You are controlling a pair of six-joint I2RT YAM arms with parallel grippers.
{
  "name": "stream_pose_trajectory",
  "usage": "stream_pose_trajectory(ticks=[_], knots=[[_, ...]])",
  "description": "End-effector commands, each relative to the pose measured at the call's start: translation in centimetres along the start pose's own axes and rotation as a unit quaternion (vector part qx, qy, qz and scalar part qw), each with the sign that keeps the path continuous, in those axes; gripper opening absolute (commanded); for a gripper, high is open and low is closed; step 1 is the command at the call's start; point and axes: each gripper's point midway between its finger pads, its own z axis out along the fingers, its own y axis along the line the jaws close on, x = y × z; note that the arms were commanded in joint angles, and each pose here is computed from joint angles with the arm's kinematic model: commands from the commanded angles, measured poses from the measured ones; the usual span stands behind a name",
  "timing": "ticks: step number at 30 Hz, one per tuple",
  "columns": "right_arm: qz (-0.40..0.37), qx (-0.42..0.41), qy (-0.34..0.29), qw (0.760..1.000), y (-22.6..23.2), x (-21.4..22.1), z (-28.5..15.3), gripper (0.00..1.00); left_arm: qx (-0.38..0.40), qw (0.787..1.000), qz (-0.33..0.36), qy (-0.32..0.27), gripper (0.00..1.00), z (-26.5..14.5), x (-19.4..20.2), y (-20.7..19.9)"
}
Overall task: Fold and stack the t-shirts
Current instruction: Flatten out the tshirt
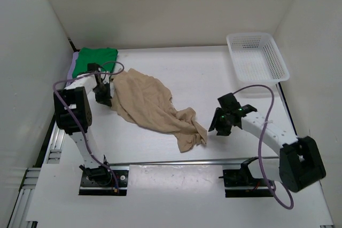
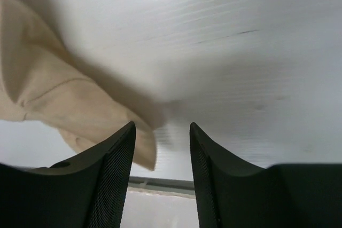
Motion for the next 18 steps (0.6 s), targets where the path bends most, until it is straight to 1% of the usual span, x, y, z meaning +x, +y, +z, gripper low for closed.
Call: stream_pose_trajectory(ticks=[1,3,4,5,6,7,8,9,10,12,13,14,18], knots=[[0.039,0.038,-0.029,0.998,-3.6,-0.7,-1.8,0.5,-0.002,0.999,-0.031,0.023,0.1,-3.8,4.3,1.4],[0.053,0.001,-0.036,0.998,-3.3,-0.6,-2.2,0.5,-0.003,0.999,-0.035,0.018,0.1,-6.0,6.6,1.2],[0.043,-0.03,-0.044,0.998,-2.2,-1.0,-2.4,0.5,-0.003,0.999,-0.036,0.023,0.1,-6.7,7.7,1.0],[0.029,-0.067,-0.034,0.997,-0.7,-0.4,-2.7,0.5,-0.008,0.999,-0.036,0.023,0.1,-7.3,8.6,1.1],[0.012,-0.078,-0.04,0.996,0.0,-0.4,-2.9,0.5,-0.009,0.999,-0.033,0.0,0.1,-8.5,8.6,0.9],[-0.001,-0.084,-0.038,0.996,0.5,0.0,-2.9,0.5,-0.008,0.999,-0.034,0.013,0.1,-8.5,10.2,0.8],[-0.024,-0.089,-0.037,0.995,1.2,0.7,-2.9,0.5,-0.013,0.999,-0.034,0.015,0.1,-8.9,10.9,0.9],[-0.033,-0.091,-0.033,0.995,1.7,0.9,-3.0,0.5,-0.021,0.999,-0.033,0.001,0.1,-9.5,11.0,1.0],[-0.039,-0.089,-0.034,0.995,1.7,1.0,-2.9,0.51,-0.021,0.999,-0.033,0.008,0.1,-9.3,11.9,1.0],[-0.035,-0.078,-0.022,0.996,1.6,1.7,-2.5,0.55,-0.033,0.999,-0.033,0.008,0.1,-9.4,12.6,1.4],[-0.029,-0.066,-0.017,0.997,1.1,1.9,-2.0,0.6,-0.033,0.999,-0.033,0.009,0.1,-9.5,13.1,1.3],[-0.023,-0.054,-0.012,0.998,0.5,2.3,-1.7,0.62,-0.033,0.999,-0.033,0.009,0.1,-9.5,13.1,1.3],[0.001,-0.041,0.001,0.999,0.0,2.8,-0.7,0.62,-0.044,0.998,-0.033,0.007,0.1,-9.8,14.2,1.6]])
